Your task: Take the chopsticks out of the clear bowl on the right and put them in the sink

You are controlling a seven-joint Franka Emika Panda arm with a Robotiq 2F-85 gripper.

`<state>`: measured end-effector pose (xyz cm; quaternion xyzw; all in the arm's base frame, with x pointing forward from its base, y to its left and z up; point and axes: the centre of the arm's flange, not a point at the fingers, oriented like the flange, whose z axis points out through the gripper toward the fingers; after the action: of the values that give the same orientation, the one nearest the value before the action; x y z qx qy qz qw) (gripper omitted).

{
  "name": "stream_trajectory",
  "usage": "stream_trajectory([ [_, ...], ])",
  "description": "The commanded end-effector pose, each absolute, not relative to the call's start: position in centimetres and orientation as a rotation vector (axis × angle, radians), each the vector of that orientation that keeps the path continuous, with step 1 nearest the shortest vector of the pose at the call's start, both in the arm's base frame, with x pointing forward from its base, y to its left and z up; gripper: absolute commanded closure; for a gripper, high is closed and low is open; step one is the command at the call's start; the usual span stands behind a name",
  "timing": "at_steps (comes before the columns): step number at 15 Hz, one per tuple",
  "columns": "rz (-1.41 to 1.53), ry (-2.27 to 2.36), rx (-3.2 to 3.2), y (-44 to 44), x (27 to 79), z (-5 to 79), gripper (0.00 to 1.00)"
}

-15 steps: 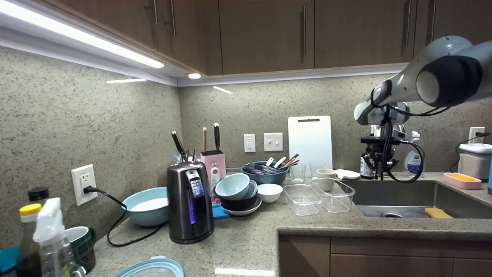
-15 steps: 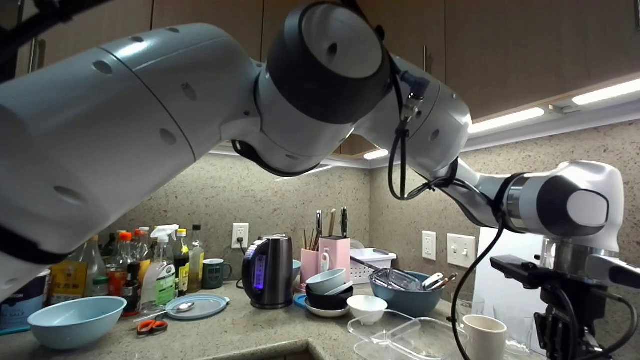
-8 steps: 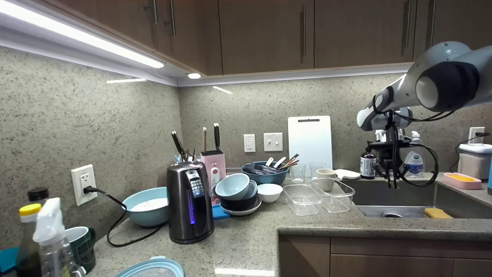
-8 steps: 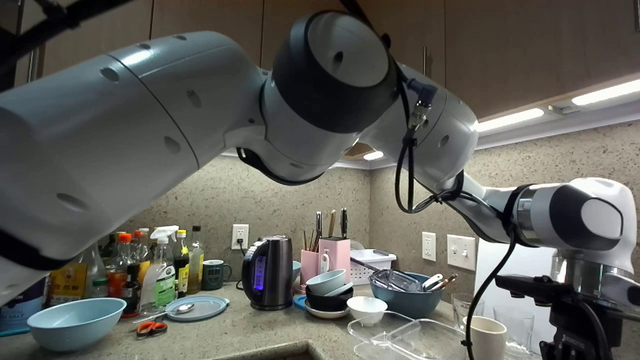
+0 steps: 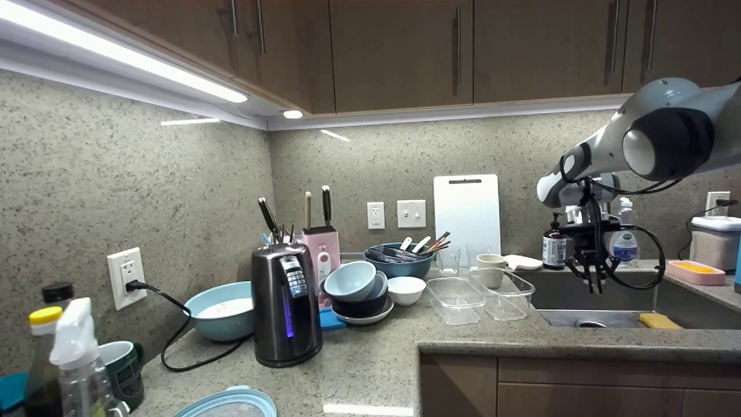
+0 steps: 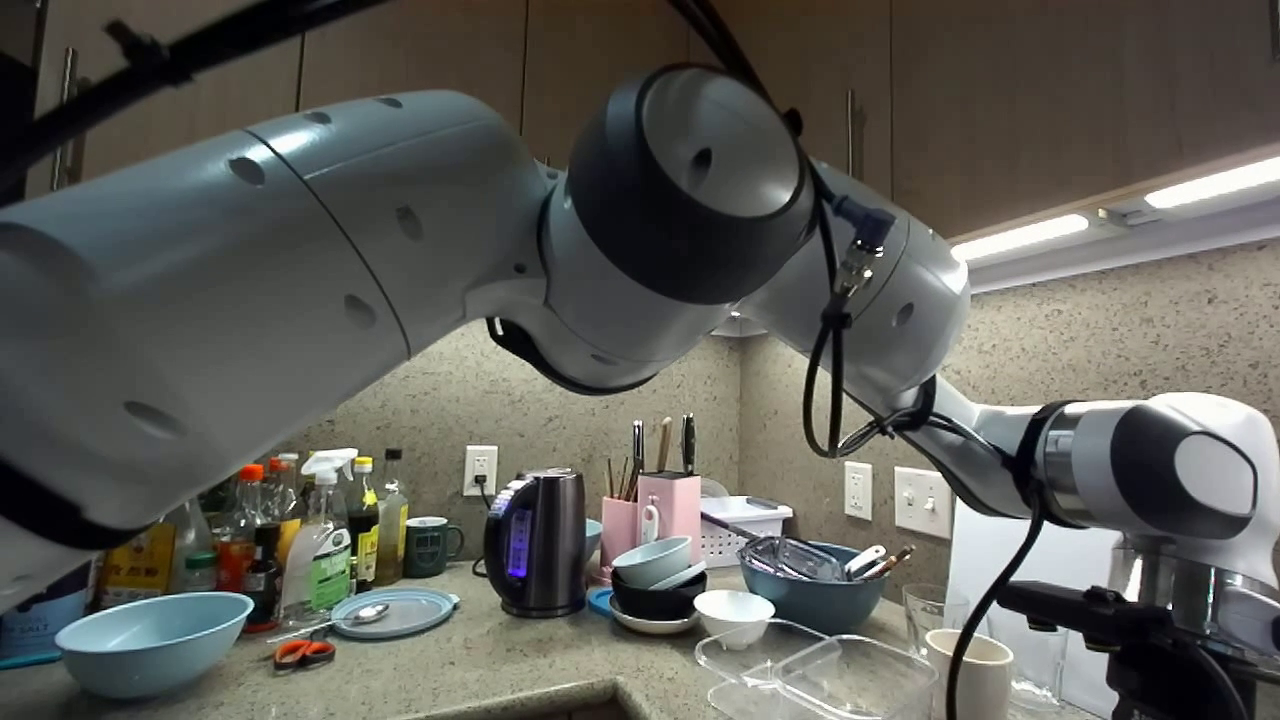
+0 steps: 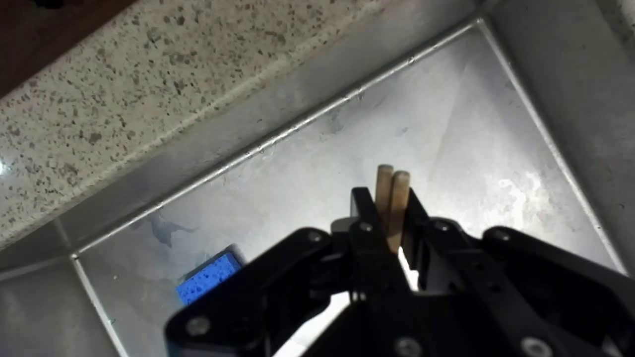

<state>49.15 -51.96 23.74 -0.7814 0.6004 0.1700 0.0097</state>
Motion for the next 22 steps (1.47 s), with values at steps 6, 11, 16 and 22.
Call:
stream_trajectory([
  [6, 0.409, 1.826, -2.616, -45.5, 56.3, 22.8, 0.96],
  [11, 0.475, 1.76, -2.685, -43.9, 57.9, 21.1, 0.96],
  [16, 0.62, 1.74, -2.719, -45.3, 56.4, 19.6, 0.96],
  [22, 0.661, 1.761, -2.678, -46.2, 56.0, 20.6, 0.34],
])
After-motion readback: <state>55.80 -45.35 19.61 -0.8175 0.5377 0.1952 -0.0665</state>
